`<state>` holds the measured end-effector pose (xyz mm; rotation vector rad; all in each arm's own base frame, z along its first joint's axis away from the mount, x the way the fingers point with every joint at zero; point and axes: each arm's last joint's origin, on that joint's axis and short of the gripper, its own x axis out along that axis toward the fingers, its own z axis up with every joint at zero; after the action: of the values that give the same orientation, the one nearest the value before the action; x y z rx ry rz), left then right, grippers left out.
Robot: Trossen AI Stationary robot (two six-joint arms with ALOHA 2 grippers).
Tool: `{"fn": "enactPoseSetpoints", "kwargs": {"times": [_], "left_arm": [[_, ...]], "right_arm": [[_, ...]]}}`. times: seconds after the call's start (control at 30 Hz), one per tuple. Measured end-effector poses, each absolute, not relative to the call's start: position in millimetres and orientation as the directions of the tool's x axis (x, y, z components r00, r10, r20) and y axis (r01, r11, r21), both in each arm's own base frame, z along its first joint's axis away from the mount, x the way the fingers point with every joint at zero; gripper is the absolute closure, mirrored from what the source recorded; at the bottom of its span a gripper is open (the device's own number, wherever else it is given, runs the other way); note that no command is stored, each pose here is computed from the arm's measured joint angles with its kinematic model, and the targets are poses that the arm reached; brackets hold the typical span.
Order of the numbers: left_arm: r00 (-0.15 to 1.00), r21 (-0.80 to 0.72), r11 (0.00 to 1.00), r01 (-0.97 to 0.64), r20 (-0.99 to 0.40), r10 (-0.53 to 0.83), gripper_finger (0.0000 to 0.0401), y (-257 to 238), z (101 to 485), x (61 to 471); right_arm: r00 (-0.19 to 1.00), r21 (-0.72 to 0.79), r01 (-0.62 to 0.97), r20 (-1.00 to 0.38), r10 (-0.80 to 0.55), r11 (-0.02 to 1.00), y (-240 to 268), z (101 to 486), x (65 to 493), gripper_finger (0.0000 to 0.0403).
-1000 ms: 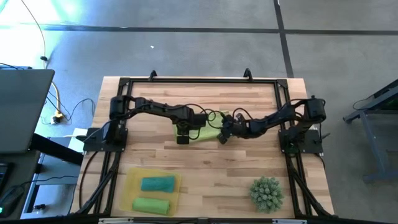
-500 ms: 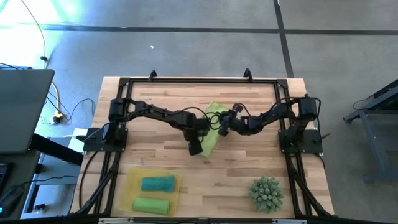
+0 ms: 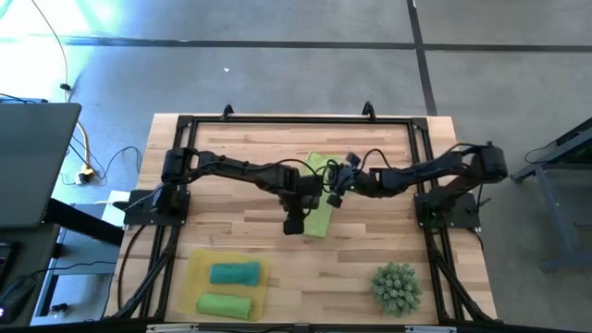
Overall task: Roll microfiber towels into tight, uniform cylinder then place into a basket
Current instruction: Roll the light green microfiber towel
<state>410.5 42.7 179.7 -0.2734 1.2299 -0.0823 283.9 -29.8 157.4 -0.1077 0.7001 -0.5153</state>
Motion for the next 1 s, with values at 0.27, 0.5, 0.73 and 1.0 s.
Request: {"fn": "enactPoseSetpoints", "kwargs": {"times": [0.27,0.5,0.73,1.0], "left_arm": [[0.233,-0.202,0.979,0.005,-0.952,-0.198,0.03,38.7,170.6,399.8],[0.147,-0.06,0.998,-0.001,-0.987,-0.059,0.03,29.6,148.4,387.2],[0.176,-0.059,0.995,-0.079,-0.983,-0.044,0.03,14.0,134.1,381.6],[0.254,-0.054,0.992,-0.116,-0.967,-0.023,0.03,-12.0,133.0,389.1]], "right_arm": [[0.726,0.135,0.374,-0.659,-0.198,0.918,-7.4,156.6,279.1,0.027],[0.688,0.164,0.372,-0.709,-0.153,0.914,9.9,129.8,284.1,0.027],[0.649,0.137,0.367,-0.746,-0.148,0.92,15.9,111.5,286.3,0.027],[0.621,-0.087,0.299,-0.738,-0.263,0.95,11.5,108.8,285.2,0.027]]}}
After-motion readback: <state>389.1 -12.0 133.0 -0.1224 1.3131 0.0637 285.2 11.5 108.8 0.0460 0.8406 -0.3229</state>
